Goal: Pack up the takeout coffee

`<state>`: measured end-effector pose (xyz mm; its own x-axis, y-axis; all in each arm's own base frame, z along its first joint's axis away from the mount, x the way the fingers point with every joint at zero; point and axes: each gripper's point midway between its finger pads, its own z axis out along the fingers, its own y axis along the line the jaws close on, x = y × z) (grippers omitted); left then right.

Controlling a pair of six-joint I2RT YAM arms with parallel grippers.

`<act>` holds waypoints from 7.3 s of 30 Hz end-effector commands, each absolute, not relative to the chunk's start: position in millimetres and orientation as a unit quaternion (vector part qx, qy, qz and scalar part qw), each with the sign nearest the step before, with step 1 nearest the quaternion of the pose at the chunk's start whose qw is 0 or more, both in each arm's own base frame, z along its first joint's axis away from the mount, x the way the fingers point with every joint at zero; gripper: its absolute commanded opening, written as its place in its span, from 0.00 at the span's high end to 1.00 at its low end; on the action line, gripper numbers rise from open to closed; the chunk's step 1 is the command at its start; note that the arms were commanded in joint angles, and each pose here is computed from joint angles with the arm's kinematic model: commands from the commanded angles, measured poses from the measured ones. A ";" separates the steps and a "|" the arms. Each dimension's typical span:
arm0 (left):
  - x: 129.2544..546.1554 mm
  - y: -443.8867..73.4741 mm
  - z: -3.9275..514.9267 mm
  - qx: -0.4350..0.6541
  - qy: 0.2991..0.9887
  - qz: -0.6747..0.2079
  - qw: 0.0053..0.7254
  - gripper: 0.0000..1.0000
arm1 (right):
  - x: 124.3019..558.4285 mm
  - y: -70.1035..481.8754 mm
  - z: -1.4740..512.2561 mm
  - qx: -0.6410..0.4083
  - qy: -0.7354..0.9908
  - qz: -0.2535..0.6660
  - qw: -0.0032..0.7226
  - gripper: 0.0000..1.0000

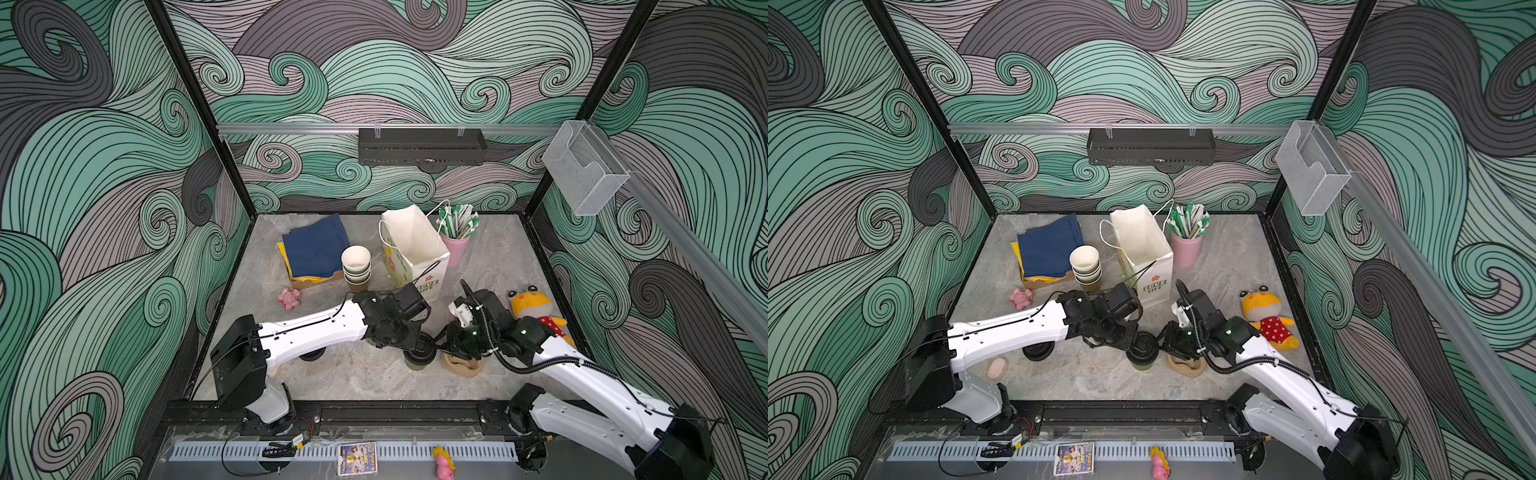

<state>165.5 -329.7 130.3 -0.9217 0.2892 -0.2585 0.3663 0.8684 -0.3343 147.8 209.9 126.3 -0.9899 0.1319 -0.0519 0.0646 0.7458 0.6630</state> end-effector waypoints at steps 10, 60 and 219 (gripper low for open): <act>173.0 -335.0 165.2 0.174 0.950 -0.221 0.138 0.52 | 147.3 204.8 148.4 0.049 0.932 0.353 0.070 0.49; 309.8 -205.3 345.3 -0.067 0.843 -0.289 0.448 0.36 | 213.9 102.5 244.7 0.115 0.936 0.105 0.315 0.45; 354.6 -267.7 326.7 -0.075 0.887 -0.345 0.299 0.92 | 385.6 246.6 371.4 -0.064 0.926 0.243 0.283 0.76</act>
<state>361.0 -262.5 321.2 -0.7981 -0.3585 -0.4843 0.0366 0.7734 -0.6329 372.0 241.0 361.3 -0.8630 -0.0163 -0.5049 -0.2506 0.8816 0.4000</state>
